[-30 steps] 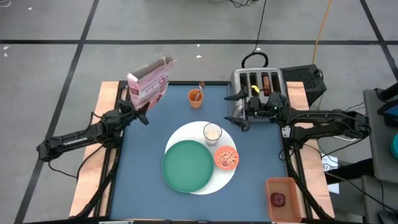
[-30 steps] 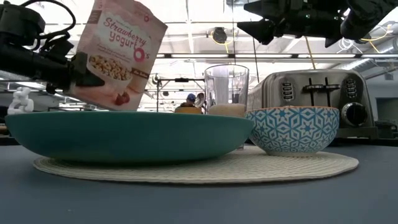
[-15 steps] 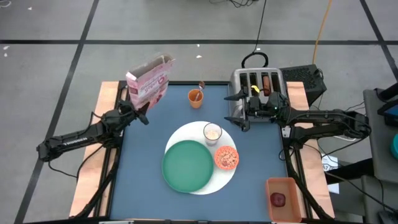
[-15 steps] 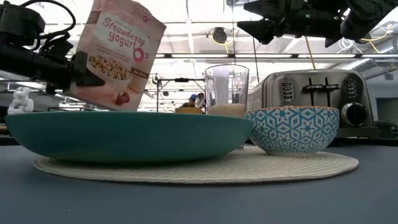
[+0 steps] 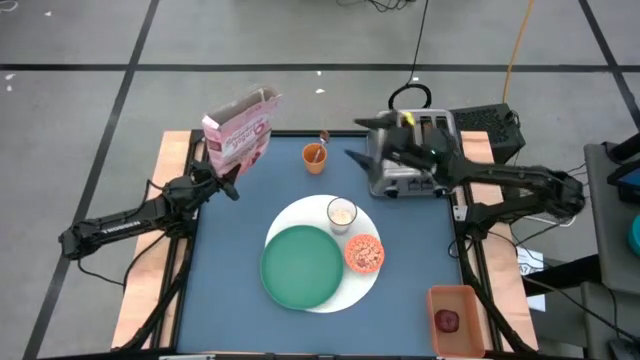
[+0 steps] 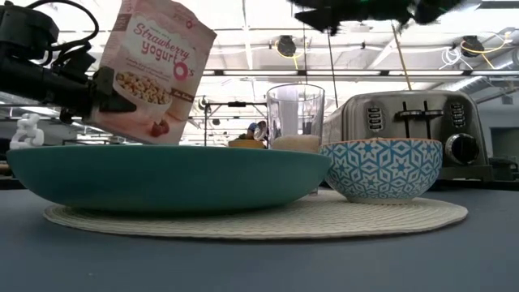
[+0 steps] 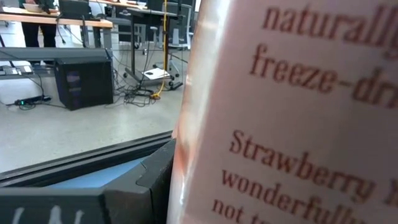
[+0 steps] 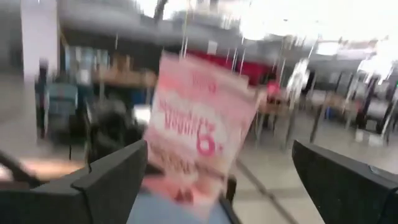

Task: Arrange a breakfast setting
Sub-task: Pour the cereal into the orange bowl

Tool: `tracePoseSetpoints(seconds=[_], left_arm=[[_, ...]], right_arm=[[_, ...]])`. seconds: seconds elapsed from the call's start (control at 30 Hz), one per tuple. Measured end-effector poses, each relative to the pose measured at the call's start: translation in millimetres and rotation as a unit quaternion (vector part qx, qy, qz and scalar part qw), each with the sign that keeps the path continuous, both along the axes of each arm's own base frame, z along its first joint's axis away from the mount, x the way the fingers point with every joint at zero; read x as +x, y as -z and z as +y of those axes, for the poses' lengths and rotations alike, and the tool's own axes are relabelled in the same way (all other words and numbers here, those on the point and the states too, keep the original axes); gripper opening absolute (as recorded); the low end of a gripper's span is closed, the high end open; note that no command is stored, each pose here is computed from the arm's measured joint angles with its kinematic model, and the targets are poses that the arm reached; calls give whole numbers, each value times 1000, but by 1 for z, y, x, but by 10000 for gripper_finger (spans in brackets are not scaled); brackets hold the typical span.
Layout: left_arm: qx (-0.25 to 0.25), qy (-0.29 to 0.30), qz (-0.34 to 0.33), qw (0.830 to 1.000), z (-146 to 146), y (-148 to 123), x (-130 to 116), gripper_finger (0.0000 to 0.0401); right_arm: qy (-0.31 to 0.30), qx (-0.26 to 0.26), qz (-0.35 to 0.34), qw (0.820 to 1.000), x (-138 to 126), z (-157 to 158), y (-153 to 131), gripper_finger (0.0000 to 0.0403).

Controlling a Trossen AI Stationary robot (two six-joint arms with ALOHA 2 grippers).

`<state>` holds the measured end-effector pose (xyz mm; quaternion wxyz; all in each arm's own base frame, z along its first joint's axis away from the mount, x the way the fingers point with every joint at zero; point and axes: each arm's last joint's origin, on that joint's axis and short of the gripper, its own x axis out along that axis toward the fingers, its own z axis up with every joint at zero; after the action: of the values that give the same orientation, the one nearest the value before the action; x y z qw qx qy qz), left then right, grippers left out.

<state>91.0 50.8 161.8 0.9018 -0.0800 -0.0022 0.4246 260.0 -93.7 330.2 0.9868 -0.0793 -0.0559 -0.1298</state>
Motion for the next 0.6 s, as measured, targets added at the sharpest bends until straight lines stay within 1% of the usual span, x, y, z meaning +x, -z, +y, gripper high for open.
tracePoseSetpoints(seconds=[0.13, 0.2, 0.27, 0.33, 0.43, 0.5, 0.6], left_arm=[[0, 0, 0, 1000, 0, 0, 0, 198], [0, 0, 0, 1000, 0, 0, 0, 198], [0, 0, 0, 1000, 0, 0, 0, 198], [0, 0, 1, 1000, 0, 0, 0, 198], [0, 0, 1, 1000, 0, 0, 0, 198], [0, 0, 0, 1000, 0, 0, 0, 198], [-1, 0, 0, 1000, 0, 0, 0, 198]], right_arm=[[14, 2, 107, 994, 39, -24, -32, 393], [20, -11, 132, 991, 55, -35, -48, 393], [25, -29, 139, 990, 69, -45, -61, 393], [18, -62, 130, 989, 84, -53, -75, 393], [-45, -98, 118, 987, 100, -63, -92, 393], [-86, -103, 111, 985, 109, -70, -101, 393], [-108, -106, 105, 983, 122, -83, -111, 393]])
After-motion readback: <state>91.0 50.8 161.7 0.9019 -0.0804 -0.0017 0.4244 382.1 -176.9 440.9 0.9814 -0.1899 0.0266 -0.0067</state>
